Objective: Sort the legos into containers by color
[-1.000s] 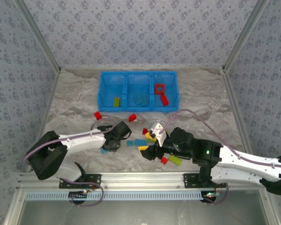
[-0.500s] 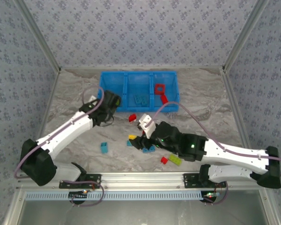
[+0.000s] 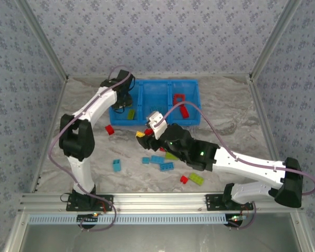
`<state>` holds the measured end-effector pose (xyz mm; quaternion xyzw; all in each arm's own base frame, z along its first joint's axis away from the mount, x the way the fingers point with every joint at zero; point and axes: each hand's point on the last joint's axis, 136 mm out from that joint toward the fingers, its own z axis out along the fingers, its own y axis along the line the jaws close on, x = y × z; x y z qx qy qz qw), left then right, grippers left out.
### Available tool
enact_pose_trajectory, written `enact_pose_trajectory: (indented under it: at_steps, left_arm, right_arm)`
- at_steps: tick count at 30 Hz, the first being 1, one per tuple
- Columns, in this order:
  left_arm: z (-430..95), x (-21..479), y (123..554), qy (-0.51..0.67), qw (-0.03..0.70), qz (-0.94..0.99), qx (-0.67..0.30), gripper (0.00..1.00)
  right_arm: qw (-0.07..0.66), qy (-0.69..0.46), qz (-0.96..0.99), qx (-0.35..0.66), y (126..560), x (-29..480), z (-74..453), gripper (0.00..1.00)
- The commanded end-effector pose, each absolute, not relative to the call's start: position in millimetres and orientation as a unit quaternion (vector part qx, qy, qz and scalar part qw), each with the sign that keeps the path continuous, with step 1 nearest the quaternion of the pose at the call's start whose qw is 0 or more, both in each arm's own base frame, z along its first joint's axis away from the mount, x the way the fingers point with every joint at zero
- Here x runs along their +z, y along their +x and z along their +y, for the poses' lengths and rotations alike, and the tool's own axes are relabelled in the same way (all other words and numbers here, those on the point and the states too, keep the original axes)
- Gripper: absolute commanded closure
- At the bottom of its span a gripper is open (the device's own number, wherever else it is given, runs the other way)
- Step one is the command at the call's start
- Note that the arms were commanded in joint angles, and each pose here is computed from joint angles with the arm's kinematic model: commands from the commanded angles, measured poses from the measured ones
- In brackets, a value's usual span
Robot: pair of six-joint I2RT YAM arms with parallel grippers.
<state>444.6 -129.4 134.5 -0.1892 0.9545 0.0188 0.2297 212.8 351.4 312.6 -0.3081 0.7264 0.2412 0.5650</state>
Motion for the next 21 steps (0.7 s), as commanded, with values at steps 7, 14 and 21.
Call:
enact_pose_trajectory:
  at_steps: [7,14,21]
  left_arm:
    - [-128.9,194.1,401.0,-0.163,0.294,0.941,0.021,0.59]
    - [-137.2,239.3,312.4,-0.128,0.344,0.928,-0.060,0.48]
    - [-179.2,291.5,233.6,0.009,0.385,0.903,-0.189,0.35]
  right_arm:
    - [0.558,-0.257,0.752,0.239,219.6,302.2,315.4,0.29]
    - [0.506,-0.237,0.804,0.204,229.9,267.3,278.8,0.30]
    - [0.472,-0.195,0.841,0.178,238.2,247.3,245.1,0.31]
